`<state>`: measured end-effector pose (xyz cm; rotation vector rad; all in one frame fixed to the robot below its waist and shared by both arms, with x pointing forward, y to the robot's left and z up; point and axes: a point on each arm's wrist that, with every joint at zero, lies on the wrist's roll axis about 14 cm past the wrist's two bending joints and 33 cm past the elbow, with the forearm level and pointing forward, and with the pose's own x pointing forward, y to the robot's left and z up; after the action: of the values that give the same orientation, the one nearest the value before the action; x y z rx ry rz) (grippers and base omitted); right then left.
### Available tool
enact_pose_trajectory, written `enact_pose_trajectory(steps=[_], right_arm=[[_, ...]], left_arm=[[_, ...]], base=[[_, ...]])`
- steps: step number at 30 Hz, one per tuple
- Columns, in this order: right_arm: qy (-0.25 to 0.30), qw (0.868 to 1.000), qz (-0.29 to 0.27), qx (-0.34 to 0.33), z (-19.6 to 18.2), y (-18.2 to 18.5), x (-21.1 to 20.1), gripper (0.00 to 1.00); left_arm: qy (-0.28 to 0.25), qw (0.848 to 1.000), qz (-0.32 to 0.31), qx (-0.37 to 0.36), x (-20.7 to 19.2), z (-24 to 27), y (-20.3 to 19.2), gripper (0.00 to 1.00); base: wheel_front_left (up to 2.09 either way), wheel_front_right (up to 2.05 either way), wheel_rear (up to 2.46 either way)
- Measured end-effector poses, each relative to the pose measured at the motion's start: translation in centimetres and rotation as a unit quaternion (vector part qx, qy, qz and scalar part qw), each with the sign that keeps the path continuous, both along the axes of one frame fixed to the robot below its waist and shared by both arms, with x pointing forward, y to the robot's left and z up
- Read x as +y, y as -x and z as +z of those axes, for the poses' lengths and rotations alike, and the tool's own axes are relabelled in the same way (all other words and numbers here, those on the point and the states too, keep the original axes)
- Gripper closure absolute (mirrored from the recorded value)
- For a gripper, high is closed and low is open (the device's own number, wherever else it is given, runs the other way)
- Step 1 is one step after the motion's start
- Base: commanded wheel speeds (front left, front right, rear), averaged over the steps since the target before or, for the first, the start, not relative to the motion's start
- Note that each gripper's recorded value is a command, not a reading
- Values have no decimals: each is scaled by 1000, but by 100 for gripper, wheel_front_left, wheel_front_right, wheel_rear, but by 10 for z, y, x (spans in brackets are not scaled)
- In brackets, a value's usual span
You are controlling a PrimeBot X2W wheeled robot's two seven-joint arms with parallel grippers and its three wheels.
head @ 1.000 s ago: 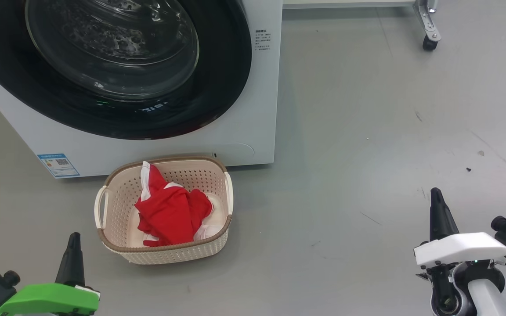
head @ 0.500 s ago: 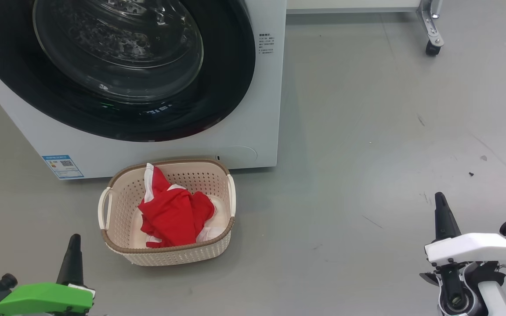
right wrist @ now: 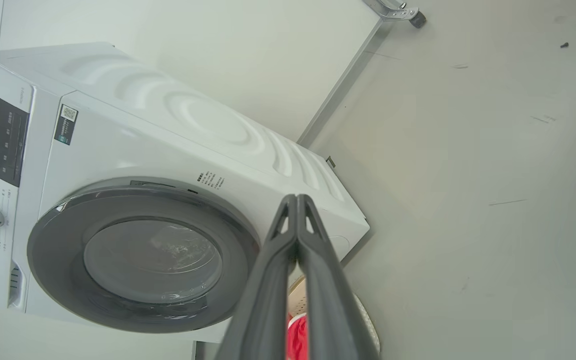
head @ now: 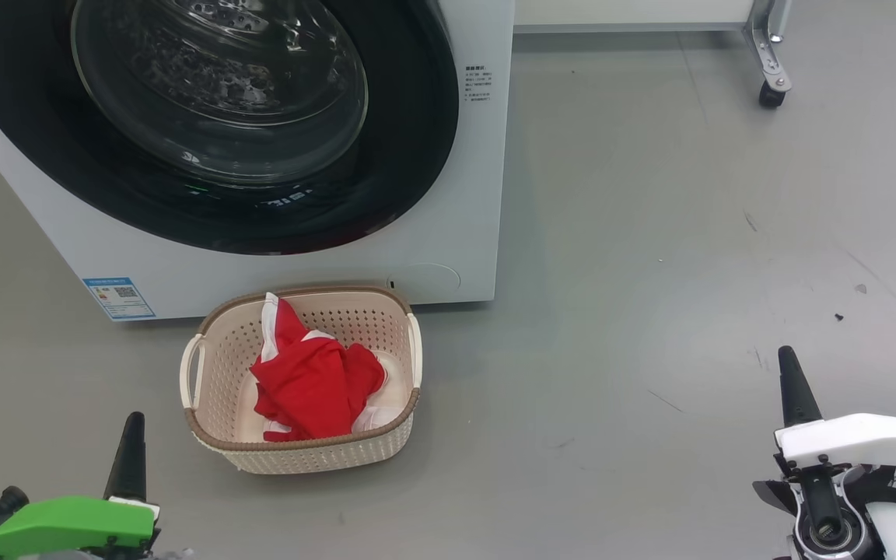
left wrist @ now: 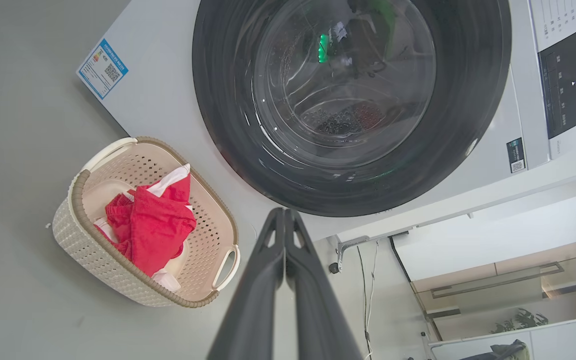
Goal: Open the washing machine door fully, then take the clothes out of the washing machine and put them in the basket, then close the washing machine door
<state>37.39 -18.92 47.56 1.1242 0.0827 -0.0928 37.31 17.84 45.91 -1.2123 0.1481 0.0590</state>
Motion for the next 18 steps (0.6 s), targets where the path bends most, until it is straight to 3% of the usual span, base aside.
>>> enact_pose_trajectory(steps=[18], right_arm=[[-96, 995, -9, -2, 1, 0, -6, 100]], left_arm=[[72, 997, 12, -3, 4, 5, 0, 100]], base=[[0, 0, 0]])
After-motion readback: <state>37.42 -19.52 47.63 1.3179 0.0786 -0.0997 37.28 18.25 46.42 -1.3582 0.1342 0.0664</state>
